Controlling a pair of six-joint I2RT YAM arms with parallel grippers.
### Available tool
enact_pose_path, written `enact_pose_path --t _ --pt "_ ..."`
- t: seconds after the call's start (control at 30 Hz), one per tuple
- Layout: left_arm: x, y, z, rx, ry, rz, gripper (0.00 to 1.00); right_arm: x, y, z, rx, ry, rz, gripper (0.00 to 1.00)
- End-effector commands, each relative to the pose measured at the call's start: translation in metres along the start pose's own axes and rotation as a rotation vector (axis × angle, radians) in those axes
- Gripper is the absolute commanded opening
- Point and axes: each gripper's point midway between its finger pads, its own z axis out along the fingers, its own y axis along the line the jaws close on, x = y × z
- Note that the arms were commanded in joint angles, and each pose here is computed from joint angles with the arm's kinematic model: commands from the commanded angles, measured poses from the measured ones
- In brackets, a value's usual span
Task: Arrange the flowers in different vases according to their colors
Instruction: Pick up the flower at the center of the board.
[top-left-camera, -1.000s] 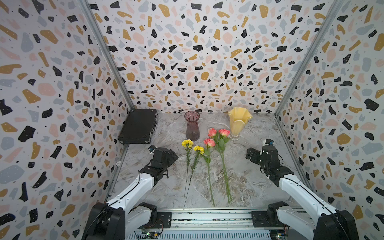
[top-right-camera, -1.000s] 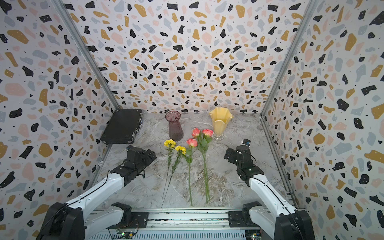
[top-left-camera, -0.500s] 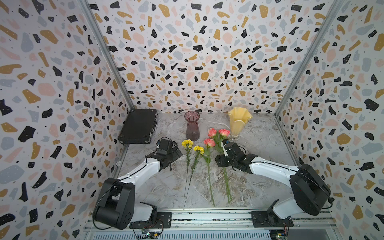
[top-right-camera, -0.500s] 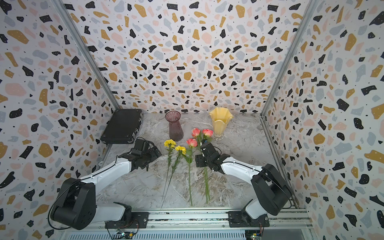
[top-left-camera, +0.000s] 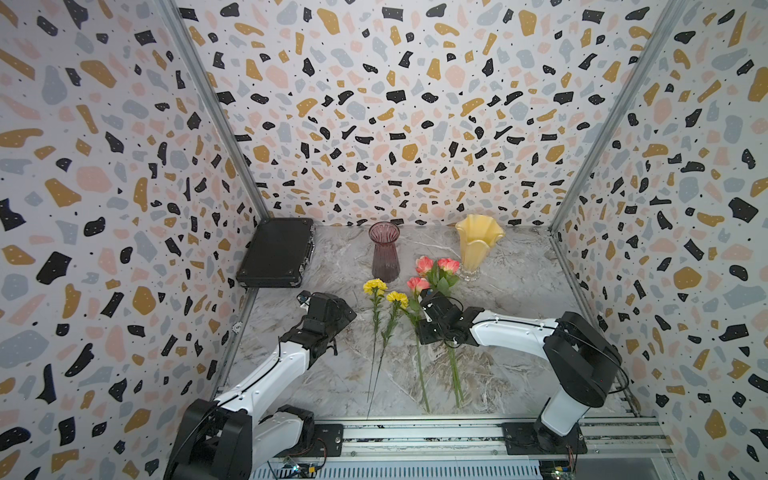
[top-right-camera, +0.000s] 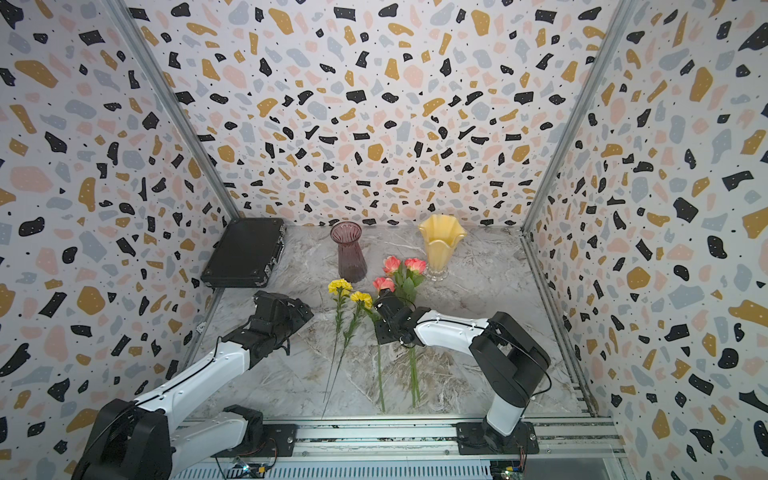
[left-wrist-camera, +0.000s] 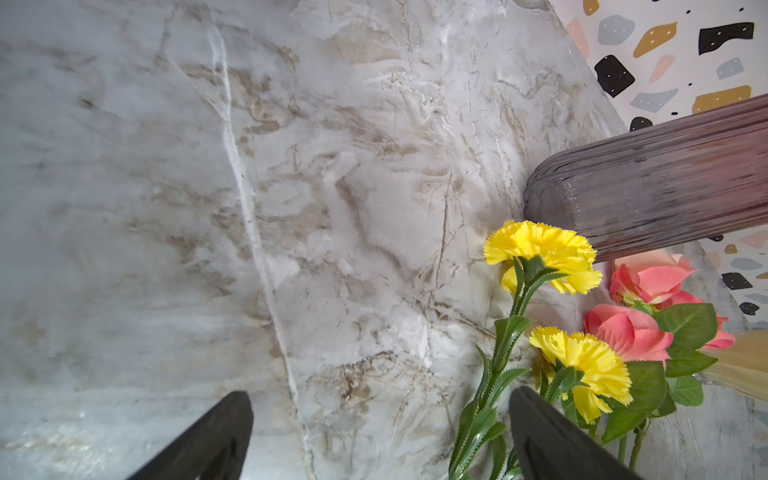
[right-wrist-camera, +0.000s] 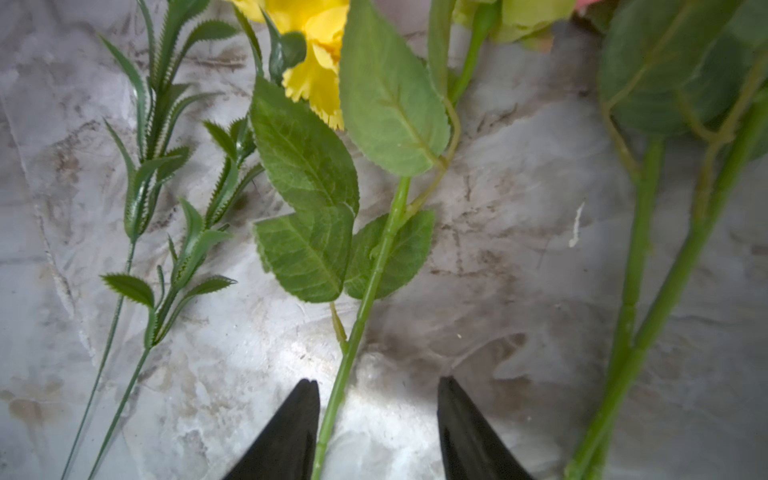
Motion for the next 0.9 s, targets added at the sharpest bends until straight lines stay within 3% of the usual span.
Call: enact_pose_path --t 0.0,0.43,0.67,0.87 --pt "-0.008 -0.005 0.000 0.020 -0.038 -0.023 0.99 -0.003 0.004 -0.002 0.015 0.013 0.001 0.48" --pt "-0.006 -0.006 0.000 0.021 -0.023 -0.018 1.00 0.009 0.011 0.015 0.048 0.083 -0.024 0.37" --pt "-0.004 -0.007 0.002 0.027 -0.012 -0.024 0.99 0.011 0.004 0.018 0.098 0.096 -0.018 0.24" --pt "-0.004 -0.008 0.002 0.031 -0.013 -0.024 0.99 0.005 0.004 0.012 0.095 0.064 -0.030 0.04"
